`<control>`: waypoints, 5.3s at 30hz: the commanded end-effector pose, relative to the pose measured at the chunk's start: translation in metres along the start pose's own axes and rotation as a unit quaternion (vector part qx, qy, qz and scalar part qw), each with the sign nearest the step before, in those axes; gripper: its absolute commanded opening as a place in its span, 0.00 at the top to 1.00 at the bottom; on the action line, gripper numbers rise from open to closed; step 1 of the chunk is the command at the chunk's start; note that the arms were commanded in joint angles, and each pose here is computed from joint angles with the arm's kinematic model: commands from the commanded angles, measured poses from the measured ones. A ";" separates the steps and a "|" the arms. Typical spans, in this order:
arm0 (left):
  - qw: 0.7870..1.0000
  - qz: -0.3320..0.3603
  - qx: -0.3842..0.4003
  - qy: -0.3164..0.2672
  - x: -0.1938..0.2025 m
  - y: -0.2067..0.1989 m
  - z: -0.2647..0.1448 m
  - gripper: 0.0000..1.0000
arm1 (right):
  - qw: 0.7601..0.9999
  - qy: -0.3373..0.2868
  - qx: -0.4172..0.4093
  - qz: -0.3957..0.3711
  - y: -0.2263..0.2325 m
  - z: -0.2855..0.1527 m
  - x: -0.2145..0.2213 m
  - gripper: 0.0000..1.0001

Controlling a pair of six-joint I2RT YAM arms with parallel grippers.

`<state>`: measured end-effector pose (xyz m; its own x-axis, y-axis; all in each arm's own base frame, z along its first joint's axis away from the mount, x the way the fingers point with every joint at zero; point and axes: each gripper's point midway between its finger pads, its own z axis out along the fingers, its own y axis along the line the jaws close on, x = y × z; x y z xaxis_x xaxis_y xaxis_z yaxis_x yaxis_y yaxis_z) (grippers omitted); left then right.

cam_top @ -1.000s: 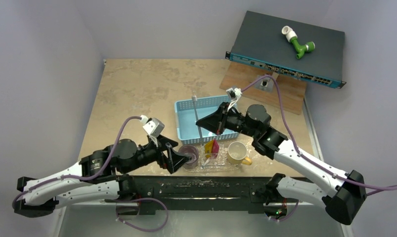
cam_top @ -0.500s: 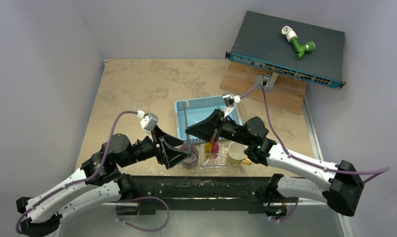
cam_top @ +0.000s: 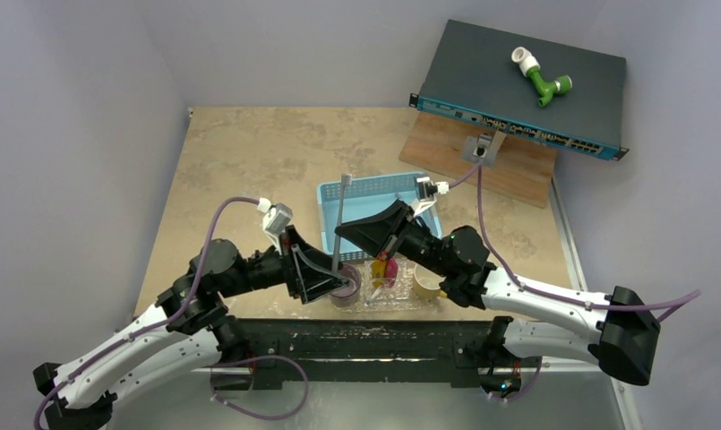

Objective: Prepare toiletry sets of a toothbrush and toothpaste on the tray

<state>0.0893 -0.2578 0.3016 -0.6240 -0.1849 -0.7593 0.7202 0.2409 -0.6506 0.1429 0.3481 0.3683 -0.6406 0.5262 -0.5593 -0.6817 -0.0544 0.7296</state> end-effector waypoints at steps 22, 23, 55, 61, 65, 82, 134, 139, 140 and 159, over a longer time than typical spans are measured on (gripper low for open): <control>0.998 -0.018 0.037 -0.037 -0.019 -0.014 0.000 1.00 | 0.998 -0.066 0.009 -0.011 0.006 -0.003 -0.008 1.00; 0.998 -0.020 0.037 -0.036 -0.019 -0.014 0.000 1.00 | 0.998 -0.066 0.010 -0.012 0.006 -0.004 -0.008 1.00; 0.995 0.024 0.051 0.084 0.028 -0.024 -0.040 1.00 | 0.957 0.163 0.058 -0.233 0.018 -0.038 -0.002 0.36; 0.991 0.040 0.068 0.109 0.037 -0.032 -0.055 1.00 | 0.948 0.198 0.043 -0.244 0.019 -0.047 -0.002 0.35; 0.988 0.043 0.078 0.127 0.044 -0.036 -0.061 1.00 | 0.943 0.225 -0.010 -0.244 0.036 -0.053 0.008 0.34; 0.973 0.051 0.111 0.194 0.067 -0.043 -0.076 1.00 | 0.930 0.277 -0.079 -0.227 0.058 -0.055 0.023 0.35; 0.984 0.076 0.010 0.161 0.050 -0.013 -0.069 0.34 | 0.934 0.298 -0.041 -0.194 0.045 -0.061 0.031 1.00; 0.986 0.093 -0.031 0.134 0.037 -0.004 -0.071 0.18 | 0.932 0.295 0.035 -0.206 0.034 -0.070 0.019 1.00; 0.986 0.095 -0.036 0.130 0.035 -0.003 -0.072 0.17 | 0.930 0.299 0.055 -0.205 0.031 -0.073 0.018 1.00; 0.983 0.107 -0.108 0.106 0.028 0.024 -0.076 0.11 | 0.868 0.274 0.329 -0.250 -0.001 -0.127 -0.046 1.00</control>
<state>0.0585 -0.1888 0.2576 -0.5726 0.1168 -0.8115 0.7642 0.4343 -0.4768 0.1192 0.2354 0.3571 -0.4850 -0.0966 -0.8692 -0.7558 0.5463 0.3610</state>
